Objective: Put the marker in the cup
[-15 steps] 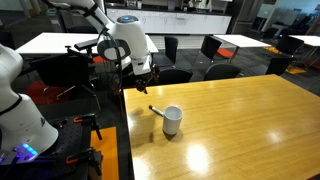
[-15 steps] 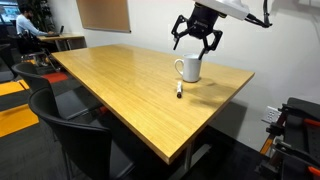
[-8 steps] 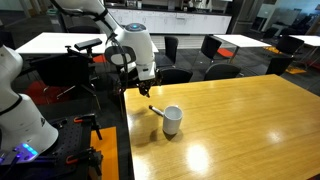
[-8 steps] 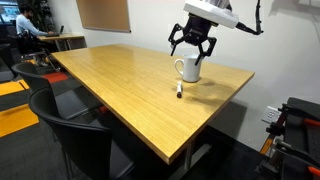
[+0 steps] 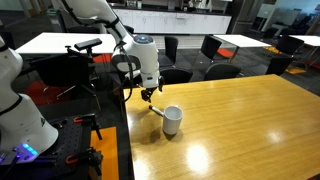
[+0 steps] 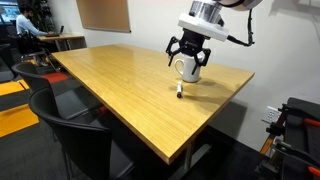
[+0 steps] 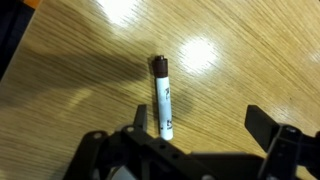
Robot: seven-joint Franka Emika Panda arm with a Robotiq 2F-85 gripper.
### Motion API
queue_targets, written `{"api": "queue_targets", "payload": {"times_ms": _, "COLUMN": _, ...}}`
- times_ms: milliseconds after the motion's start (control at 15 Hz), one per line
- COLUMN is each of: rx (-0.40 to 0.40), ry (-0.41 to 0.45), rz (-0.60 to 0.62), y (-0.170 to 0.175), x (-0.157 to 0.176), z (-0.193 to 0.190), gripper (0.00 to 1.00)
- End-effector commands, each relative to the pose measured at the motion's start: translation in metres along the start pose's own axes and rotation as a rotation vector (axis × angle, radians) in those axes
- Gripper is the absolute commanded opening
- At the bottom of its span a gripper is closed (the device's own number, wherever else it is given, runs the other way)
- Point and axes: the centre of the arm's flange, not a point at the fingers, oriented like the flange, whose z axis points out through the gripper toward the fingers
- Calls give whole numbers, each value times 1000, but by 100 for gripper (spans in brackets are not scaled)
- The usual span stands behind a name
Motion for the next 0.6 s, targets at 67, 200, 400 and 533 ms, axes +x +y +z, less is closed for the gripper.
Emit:
{"api": "queue_targets", "payload": {"times_ms": 67, "rx": -14, "ry": 11, "rz": 21, "y": 1, "x": 12, "z": 27, "gripper": 100}}
{"api": "queue_targets", "payload": {"times_ms": 200, "rx": -30, "ry": 14, "rz": 27, "y": 3, "x": 15, "z": 38, "gripper": 100}}
{"api": "queue_targets", "payload": {"times_ms": 400, "rx": -50, "ry": 10, "rz": 34, "y": 5, "x": 19, "z": 51, "gripper": 100}}
{"api": "queue_targets", "payload": {"times_ms": 533, "rx": -63, "ry": 9, "rz": 33, "y": 5, "x": 19, "z": 58, "gripper": 100}}
